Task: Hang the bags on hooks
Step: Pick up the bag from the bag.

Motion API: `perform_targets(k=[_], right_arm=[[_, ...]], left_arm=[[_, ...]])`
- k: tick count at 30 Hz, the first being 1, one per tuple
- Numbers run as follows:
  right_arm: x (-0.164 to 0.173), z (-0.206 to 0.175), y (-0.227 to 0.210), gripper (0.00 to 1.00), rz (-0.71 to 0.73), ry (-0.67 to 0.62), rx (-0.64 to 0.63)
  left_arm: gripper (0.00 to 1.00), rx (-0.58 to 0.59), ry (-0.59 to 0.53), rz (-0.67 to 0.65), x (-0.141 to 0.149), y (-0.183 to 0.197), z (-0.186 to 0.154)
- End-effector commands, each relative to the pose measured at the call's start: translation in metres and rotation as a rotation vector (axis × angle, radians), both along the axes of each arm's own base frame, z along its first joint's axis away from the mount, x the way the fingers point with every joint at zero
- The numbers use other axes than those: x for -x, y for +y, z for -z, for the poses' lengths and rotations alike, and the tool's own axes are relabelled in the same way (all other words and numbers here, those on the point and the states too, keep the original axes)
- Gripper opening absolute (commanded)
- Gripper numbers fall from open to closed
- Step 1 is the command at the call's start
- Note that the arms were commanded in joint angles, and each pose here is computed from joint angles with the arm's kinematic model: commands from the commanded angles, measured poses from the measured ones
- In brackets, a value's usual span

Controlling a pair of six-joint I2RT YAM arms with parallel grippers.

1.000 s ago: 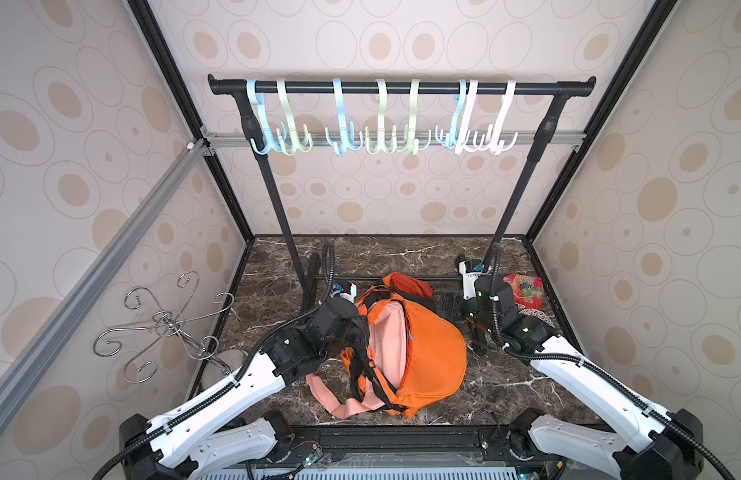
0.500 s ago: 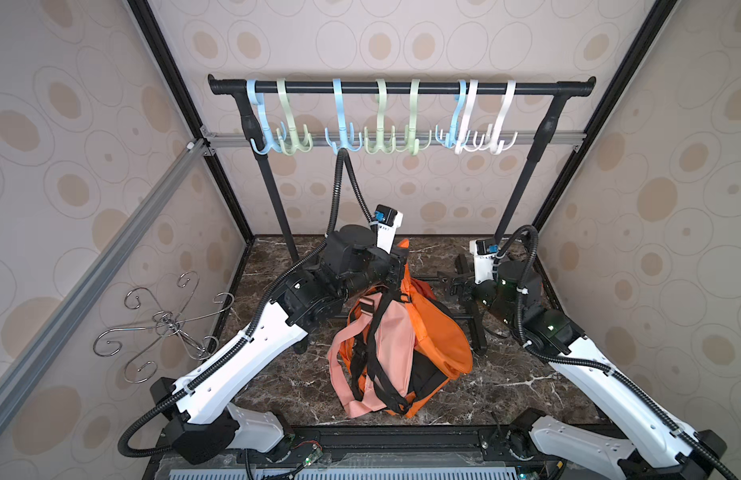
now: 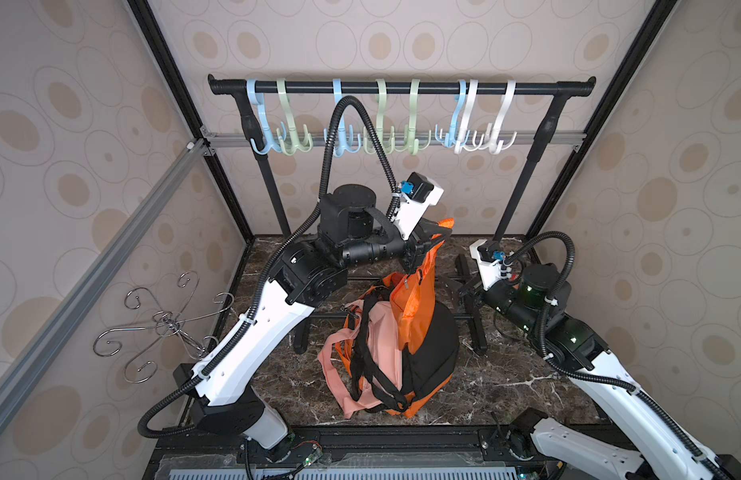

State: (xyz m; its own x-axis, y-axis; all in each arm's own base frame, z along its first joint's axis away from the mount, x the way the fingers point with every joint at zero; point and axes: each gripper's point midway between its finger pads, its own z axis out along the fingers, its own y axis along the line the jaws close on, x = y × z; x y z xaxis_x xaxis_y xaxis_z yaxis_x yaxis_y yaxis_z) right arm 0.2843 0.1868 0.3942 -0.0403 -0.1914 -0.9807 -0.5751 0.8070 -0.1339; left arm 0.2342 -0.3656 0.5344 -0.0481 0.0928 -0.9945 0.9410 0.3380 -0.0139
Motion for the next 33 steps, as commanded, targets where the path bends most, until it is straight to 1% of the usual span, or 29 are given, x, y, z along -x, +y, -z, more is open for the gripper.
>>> perform_targets(k=[1, 3, 7, 10, 13, 15, 17, 19, 20, 21, 23, 24, 25, 26, 27, 30, 32, 33], right_arm=[[0.005, -0.041, 0.004, 1.00, -0.034, -0.129, 0.013], [0.007, -0.056, 0.006, 1.00, -0.054, -0.167, 0.022], [0.009, -0.069, 0.024, 1.00, -0.151, -0.156, 0.050], [0.005, -0.064, 0.039, 1.00, -0.215, -0.131, 0.033], [0.002, -0.049, 0.052, 1.00, -0.266, -0.074, 0.021], [-0.004, -0.042, 0.055, 1.00, -0.257, -0.067, -0.003], [-0.016, -0.036, 0.052, 1.00, -0.199, -0.089, -0.036], [-0.029, -0.032, 0.048, 1.00, -0.139, -0.096, -0.037], [-0.037, -0.032, 0.045, 0.95, -0.097, -0.097, -0.039], [-0.044, -0.034, 0.041, 0.86, -0.060, -0.101, -0.048], [-0.052, -0.044, 0.033, 0.60, 0.007, -0.125, -0.066], [-0.054, -0.049, 0.027, 0.46, 0.043, -0.133, -0.077], [-0.057, -0.056, 0.019, 0.22, 0.090, -0.147, -0.089], [-0.058, -0.065, 0.009, 0.05, 0.145, -0.167, -0.110], [-0.058, -0.072, 0.000, 0.00, 0.188, -0.183, -0.130], [-0.048, -0.090, -0.019, 0.00, 0.253, -0.227, -0.153], [-0.039, -0.098, -0.026, 0.00, 0.257, -0.236, -0.146], [-0.036, -0.101, -0.028, 0.00, 0.257, -0.236, -0.145]], left_arm=[[0.00, -0.038, -0.045, 0.112, 0.021, -0.001, -0.005], [0.00, -0.039, -0.049, 0.147, 0.028, 0.001, -0.007], [0.00, -0.006, -0.056, 0.206, 0.041, 0.006, -0.017], [0.00, 0.040, -0.066, 0.249, 0.052, 0.011, -0.030], [0.00, 0.077, -0.086, 0.250, 0.057, 0.018, -0.040], [0.00, 0.099, -0.091, 0.274, 0.064, 0.023, -0.046], [0.00, 0.115, -0.087, 0.306, 0.072, 0.026, -0.048], [0.00, 0.121, -0.083, 0.322, 0.077, 0.030, -0.049], [0.00, 0.122, -0.083, 0.322, 0.079, 0.032, -0.049], [0.00, 0.119, -0.081, 0.320, 0.080, 0.035, -0.047], [0.00, 0.119, -0.076, 0.299, 0.080, 0.042, -0.041], [0.00, 0.122, -0.070, 0.288, 0.080, 0.045, -0.037], [0.00, 0.129, -0.061, 0.269, 0.077, 0.050, -0.031], [0.00, 0.130, -0.052, 0.241, 0.074, 0.055, -0.023], [0.00, 0.127, -0.048, 0.199, 0.069, 0.061, -0.016], [0.00, 0.106, -0.050, -0.012, 0.044, 0.088, 0.006], [0.00, 0.091, -0.064, -0.209, 0.021, 0.113, 0.019], [0.02, 0.081, -0.070, -0.281, 0.012, 0.122, 0.025]])
